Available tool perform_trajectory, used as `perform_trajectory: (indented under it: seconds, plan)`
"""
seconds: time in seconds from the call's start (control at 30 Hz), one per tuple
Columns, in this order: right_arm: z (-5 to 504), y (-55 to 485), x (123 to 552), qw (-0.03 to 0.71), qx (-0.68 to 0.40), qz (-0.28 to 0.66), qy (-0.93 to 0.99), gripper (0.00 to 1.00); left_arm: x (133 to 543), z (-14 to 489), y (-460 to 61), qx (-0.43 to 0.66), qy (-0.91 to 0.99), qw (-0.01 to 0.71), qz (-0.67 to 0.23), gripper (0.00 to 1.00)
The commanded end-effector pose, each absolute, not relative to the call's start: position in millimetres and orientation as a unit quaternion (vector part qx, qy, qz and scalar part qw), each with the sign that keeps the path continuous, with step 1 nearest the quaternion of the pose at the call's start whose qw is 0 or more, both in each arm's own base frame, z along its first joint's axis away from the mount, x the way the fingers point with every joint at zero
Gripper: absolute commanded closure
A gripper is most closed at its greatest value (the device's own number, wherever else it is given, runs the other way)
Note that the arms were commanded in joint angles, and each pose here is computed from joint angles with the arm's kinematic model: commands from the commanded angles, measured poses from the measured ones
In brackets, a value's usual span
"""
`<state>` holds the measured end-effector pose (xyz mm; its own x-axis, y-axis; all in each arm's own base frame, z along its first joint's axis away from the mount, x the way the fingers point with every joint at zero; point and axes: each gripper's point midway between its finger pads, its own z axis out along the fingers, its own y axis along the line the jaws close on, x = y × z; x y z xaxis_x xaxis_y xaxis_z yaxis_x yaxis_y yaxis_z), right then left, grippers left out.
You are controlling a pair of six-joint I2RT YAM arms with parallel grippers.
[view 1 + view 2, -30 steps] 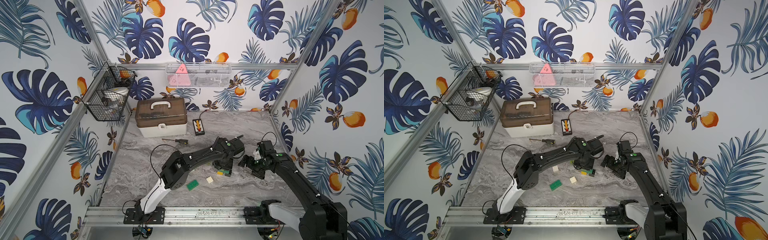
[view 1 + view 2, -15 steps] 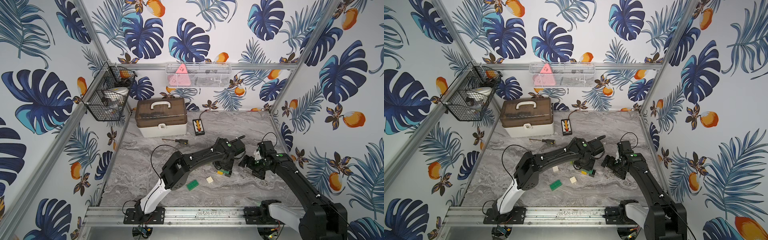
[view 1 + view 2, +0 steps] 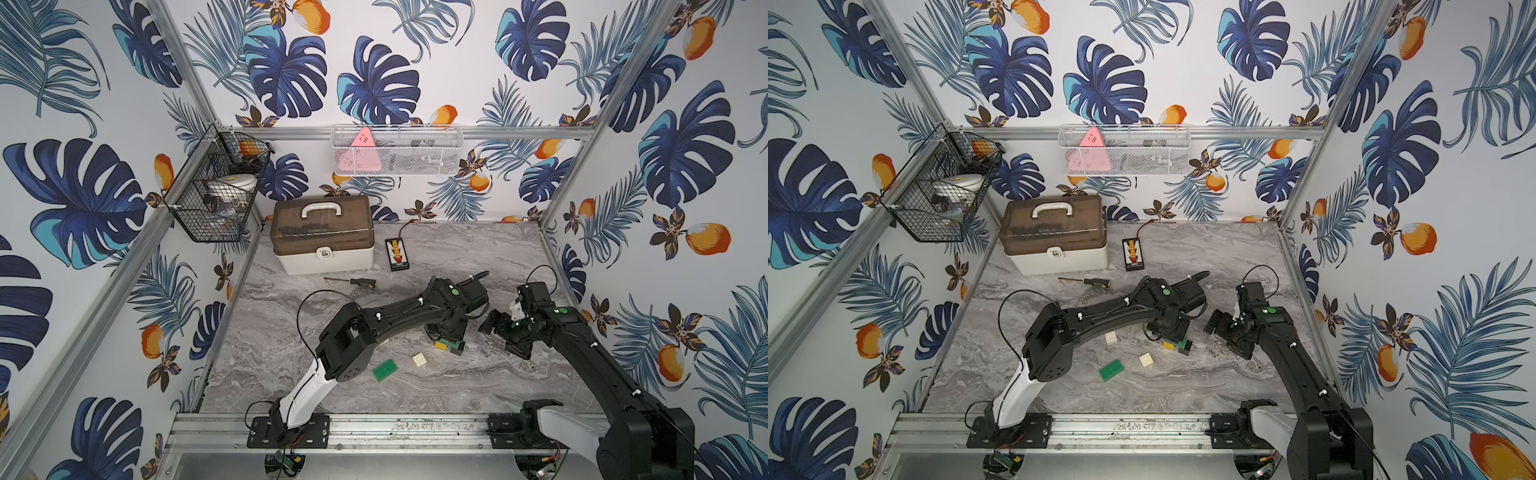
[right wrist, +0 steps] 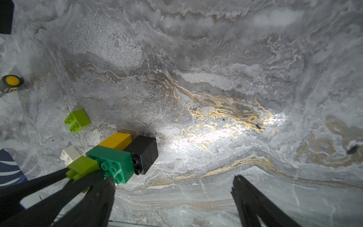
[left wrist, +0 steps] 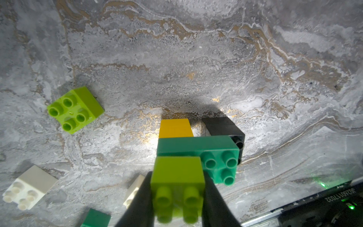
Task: Assemble a giraffe with lego
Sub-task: Assemble the lego brick with the lego brick.
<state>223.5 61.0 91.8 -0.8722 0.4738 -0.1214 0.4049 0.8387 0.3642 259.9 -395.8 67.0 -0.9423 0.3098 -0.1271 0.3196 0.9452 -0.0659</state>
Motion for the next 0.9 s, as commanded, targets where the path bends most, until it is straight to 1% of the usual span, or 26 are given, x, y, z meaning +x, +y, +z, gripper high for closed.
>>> perform_trajectory:
  seconds: [0.0, 0.13, 0.33, 0.47, 0.73, 0.87]
  plan:
    - [95.4, 58.4, 226.6, 0.111, 0.231, 0.16, 0.953, 0.05, 239.8, 39.3, -369.3, 0.191, 0.981, -0.003, 0.021, 0.74]
    - [98.1, 57.7, 228.5, 0.116, 0.234, 0.161, 0.952, 0.05, 238.0, 30.8, -360.5, 0.205, 0.978, -0.012, 0.044, 0.74]
    - [113.2, 53.7, 235.5, 0.138, 0.229, 0.153, 0.951, 0.05, 230.5, 22.9, -362.4, 0.204, 0.978, -0.02, 0.023, 0.73]
    - [122.3, 51.6, 237.2, 0.15, 0.226, 0.149, 0.951, 0.05, 235.6, 33.4, -370.8, 0.205, 0.979, -0.003, 0.003, 0.68]
    - [125.3, 50.0, 232.6, 0.15, 0.226, 0.146, 0.951, 0.05, 249.3, 54.7, -385.2, 0.197, 0.979, 0.041, -0.035, 0.61]
    - [130.0, 49.0, 232.9, 0.155, 0.226, 0.144, 0.951, 0.05, 253.7, 59.9, -386.1, 0.193, 0.979, 0.053, -0.043, 0.6]
